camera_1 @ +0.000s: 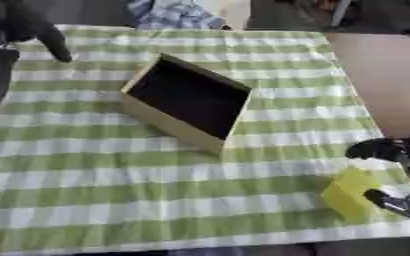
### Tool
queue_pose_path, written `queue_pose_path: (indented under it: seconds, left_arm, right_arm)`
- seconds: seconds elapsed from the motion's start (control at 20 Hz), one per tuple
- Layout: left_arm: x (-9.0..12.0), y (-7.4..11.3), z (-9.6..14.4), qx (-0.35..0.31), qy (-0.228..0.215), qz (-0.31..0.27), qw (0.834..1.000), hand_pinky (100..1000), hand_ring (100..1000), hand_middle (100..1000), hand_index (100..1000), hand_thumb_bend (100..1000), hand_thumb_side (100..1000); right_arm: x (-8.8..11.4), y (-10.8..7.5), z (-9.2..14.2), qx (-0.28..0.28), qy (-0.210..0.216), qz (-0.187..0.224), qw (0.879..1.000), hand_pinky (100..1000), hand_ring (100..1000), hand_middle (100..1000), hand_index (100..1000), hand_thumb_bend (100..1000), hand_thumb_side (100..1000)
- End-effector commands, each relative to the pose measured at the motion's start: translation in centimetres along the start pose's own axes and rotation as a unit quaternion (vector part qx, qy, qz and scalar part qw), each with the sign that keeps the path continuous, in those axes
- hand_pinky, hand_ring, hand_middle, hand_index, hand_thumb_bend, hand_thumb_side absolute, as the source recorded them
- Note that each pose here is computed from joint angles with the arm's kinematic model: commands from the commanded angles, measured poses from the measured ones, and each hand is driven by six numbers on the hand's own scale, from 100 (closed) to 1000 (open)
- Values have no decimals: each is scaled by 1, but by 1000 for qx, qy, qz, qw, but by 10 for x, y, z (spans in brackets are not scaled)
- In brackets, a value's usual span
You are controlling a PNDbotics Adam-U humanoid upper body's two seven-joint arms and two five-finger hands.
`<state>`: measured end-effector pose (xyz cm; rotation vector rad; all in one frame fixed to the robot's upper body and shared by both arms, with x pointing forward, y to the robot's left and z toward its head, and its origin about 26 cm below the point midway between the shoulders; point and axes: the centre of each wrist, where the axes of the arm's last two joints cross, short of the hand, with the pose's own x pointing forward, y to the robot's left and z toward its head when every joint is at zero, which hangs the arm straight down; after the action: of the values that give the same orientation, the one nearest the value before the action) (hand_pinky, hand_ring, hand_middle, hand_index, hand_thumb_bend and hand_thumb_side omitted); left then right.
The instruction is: Pick up objects on the table and place them in the box.
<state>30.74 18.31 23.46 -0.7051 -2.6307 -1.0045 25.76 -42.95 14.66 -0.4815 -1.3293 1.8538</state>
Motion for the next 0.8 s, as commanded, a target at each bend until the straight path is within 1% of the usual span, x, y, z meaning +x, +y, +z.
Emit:
queue_pose_path:
  seconds: [0.05, 0.15, 0.35, 0.8]
  left_arm:
    - [5, 3, -3, -9, -6, -8, 1000, 558, 661, 634, 790, 100, 652]
    - [5, 3, -3, -9, -6, -8, 1000, 558, 661, 634, 790, 100, 653]
    - [4, 3, -3, -11, -4, -8, 1000, 557, 659, 633, 790, 100, 655]
    - [4, 2, -1, -15, 0, -6, 1000, 556, 656, 631, 790, 100, 660]
  right_arm:
    - [-2, -9, 4, 7, 3, 16, 1000, 774, 850, 930, 995, 208, 837]
    - [-2, -8, 3, 7, 3, 17, 1000, 771, 850, 929, 996, 210, 847]
    - [-1, -7, 1, 6, -2, 15, 1000, 765, 846, 925, 995, 234, 904]
    - [-1, -3, -3, 20, -14, 12, 1000, 768, 854, 926, 994, 259, 931]
